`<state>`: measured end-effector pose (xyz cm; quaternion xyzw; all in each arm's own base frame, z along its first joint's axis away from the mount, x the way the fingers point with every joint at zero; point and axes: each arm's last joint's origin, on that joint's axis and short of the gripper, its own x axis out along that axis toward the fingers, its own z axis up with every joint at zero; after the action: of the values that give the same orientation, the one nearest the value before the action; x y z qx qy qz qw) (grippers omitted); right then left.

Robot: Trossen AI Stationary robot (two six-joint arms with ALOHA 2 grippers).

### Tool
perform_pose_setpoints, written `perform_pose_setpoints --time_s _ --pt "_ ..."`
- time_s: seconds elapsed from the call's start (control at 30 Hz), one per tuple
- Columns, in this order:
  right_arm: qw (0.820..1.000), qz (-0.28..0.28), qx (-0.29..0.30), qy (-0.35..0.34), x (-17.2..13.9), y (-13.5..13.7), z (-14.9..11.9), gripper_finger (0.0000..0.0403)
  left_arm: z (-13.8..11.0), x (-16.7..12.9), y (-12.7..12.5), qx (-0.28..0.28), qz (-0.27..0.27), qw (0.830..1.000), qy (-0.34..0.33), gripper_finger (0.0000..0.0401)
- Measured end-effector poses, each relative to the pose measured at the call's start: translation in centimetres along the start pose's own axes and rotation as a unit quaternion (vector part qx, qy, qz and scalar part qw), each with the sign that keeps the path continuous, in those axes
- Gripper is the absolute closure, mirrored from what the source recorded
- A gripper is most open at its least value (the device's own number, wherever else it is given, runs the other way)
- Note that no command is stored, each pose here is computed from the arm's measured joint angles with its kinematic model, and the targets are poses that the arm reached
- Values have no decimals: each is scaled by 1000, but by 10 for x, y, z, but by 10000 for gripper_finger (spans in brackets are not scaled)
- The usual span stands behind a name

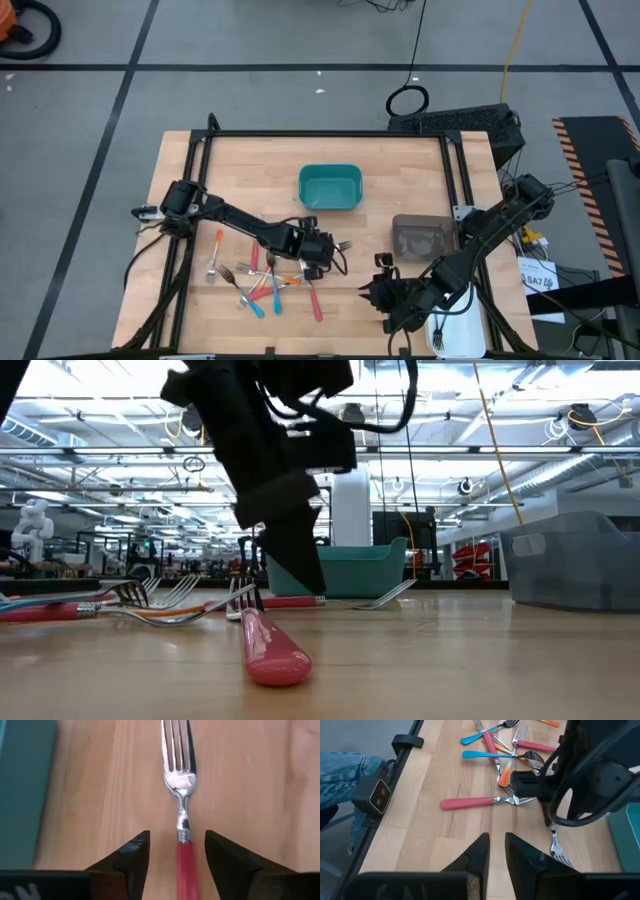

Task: Sort silverware by color (type)
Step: Put the pink fork into the black bin

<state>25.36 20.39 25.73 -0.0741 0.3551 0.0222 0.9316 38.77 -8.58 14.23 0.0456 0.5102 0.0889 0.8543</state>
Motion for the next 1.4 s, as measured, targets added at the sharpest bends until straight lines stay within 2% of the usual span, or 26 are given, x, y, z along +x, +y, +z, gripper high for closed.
perform_pose_setpoints --time_s 0.4,0.5,0.77,1.27,1.4 --pt "1000 0 0 1 0 0 0 348 -6 21 -1 8 -22 999 30 217" --pt "1000 0 -1 1 0 0 0 348 -7 24 0 6 -35 999 37 251" --pt "1000 -1 -3 1 0 0 0 348 -7 25 -1 5 -42 999 35 372" --pt "1000 -1 -13 1 0 0 0 348 6 20 -3 5 -23 1000 6 376" --pt "1000 -3 -16 7 0 -1 -2 348 12 9 -10 25 19 999 22 384"
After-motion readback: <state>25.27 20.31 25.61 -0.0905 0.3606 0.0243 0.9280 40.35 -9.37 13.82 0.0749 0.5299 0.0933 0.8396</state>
